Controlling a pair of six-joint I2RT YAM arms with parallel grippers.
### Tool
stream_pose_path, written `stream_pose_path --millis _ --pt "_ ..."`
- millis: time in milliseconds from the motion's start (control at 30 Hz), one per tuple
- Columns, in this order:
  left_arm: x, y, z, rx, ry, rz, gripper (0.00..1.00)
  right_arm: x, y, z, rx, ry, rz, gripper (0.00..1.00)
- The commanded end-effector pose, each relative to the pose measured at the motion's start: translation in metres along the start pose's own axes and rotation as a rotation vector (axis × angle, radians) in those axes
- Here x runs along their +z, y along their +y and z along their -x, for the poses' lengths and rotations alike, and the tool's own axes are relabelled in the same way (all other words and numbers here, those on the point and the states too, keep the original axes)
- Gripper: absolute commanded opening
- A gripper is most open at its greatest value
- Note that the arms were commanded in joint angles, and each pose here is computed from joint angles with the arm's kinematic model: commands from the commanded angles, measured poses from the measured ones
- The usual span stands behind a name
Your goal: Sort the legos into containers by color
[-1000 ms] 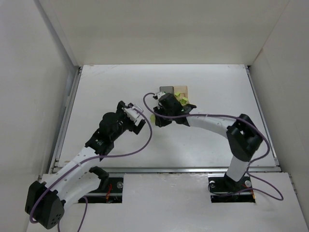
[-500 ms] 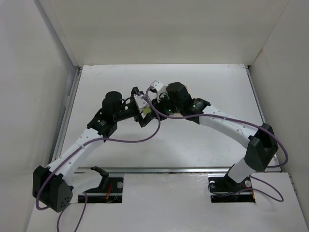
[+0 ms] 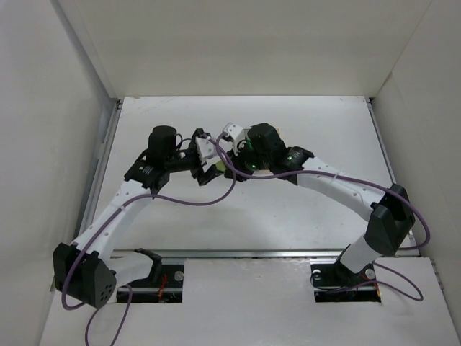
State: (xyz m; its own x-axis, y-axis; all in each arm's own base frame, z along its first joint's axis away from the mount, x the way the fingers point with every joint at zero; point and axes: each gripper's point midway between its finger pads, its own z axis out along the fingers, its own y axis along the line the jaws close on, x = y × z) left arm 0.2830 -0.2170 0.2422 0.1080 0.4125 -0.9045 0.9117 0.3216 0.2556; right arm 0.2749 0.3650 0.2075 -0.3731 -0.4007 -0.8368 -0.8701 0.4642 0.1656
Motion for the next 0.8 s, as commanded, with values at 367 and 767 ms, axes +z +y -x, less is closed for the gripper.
stream_pose_path --millis 367,767 --pt "0.009 0.009 0.012 -0.090 -0.031 -0.039 0.46 -0.024 0.014 0.047 -0.053 -0.126 0.043 0.00" --pt "0.003 0.018 0.026 -0.131 -0.065 0.040 0.00 -0.021 -0.005 0.032 -0.044 -0.091 -0.040 0.00"
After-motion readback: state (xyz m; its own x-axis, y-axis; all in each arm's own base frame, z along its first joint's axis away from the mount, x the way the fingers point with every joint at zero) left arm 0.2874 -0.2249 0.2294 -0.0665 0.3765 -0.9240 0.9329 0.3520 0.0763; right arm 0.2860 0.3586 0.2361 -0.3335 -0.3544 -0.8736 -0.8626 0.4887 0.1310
